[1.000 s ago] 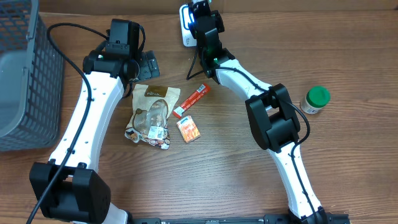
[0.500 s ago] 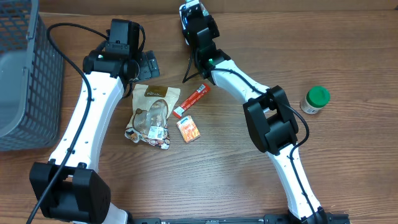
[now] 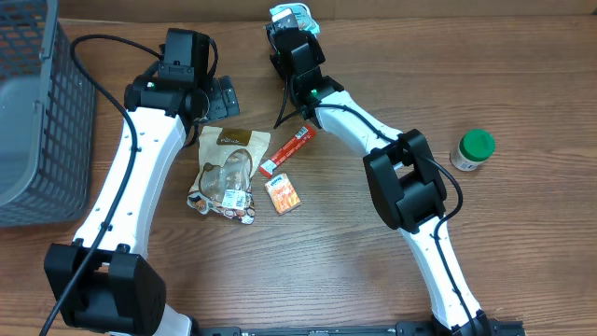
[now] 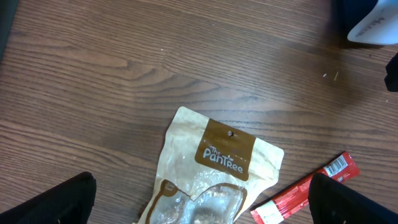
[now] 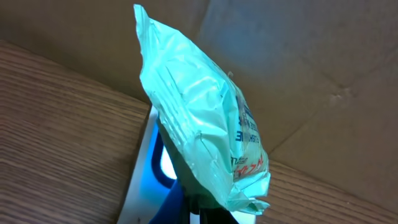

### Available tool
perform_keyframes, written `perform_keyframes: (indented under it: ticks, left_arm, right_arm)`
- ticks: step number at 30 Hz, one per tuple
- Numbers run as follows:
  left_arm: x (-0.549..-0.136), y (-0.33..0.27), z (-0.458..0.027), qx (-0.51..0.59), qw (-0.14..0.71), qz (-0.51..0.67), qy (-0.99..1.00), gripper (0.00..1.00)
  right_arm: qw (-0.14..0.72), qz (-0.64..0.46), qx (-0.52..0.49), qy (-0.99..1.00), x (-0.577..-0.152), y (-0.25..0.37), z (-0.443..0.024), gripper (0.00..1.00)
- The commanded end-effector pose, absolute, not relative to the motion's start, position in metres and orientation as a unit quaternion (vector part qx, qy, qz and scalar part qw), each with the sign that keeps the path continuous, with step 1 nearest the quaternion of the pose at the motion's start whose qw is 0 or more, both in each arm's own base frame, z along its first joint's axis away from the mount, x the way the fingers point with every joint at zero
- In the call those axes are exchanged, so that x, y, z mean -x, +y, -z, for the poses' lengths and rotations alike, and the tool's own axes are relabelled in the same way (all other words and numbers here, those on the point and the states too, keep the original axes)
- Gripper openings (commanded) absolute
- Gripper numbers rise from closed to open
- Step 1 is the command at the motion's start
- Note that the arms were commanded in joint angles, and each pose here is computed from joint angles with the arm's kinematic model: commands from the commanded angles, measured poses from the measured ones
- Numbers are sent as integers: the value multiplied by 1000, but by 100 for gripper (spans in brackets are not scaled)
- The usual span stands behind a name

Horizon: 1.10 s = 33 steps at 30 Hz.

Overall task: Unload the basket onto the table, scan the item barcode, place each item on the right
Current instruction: 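Hold the wipes pack barcode over the white scanner, then carry the wipes pack right and set it on the table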

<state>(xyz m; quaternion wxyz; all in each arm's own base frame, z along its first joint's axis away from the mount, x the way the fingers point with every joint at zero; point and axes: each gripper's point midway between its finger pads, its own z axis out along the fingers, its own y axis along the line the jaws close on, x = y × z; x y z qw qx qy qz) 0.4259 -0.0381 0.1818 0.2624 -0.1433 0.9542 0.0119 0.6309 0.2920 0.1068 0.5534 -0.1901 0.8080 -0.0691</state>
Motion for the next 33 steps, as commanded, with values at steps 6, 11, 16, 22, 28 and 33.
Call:
perform_keyframes:
  ticks: [6,11,16,22,28,33]
  left_arm:
    - [-429,-39,-188,146,270,-11,952,100]
    - [-429,-39,-188,146,270,-11,952,100]
    - [-429,-39,-188,146,270,-11,952,100]
    - [-429,-39,-188,146,270,-11,952,100]
    - [-429,-39,-188,146,270,-11,952,100]
    - [-429,-39,-188,146,270,-11,952,100]
  right_arm:
    - [608,5,109,787,-616,269,-244,4]
    - [576,-10,48,816,-596,227,-276,4]
    - [478,-19,48,877,-558,188,-266,4]
    - [272,-53,77,958,-486,156,-204,4]
    - [87,-2,48,995,-417,97,-148,4]
    - [24,12,15,1000,-394,63,-119,4]
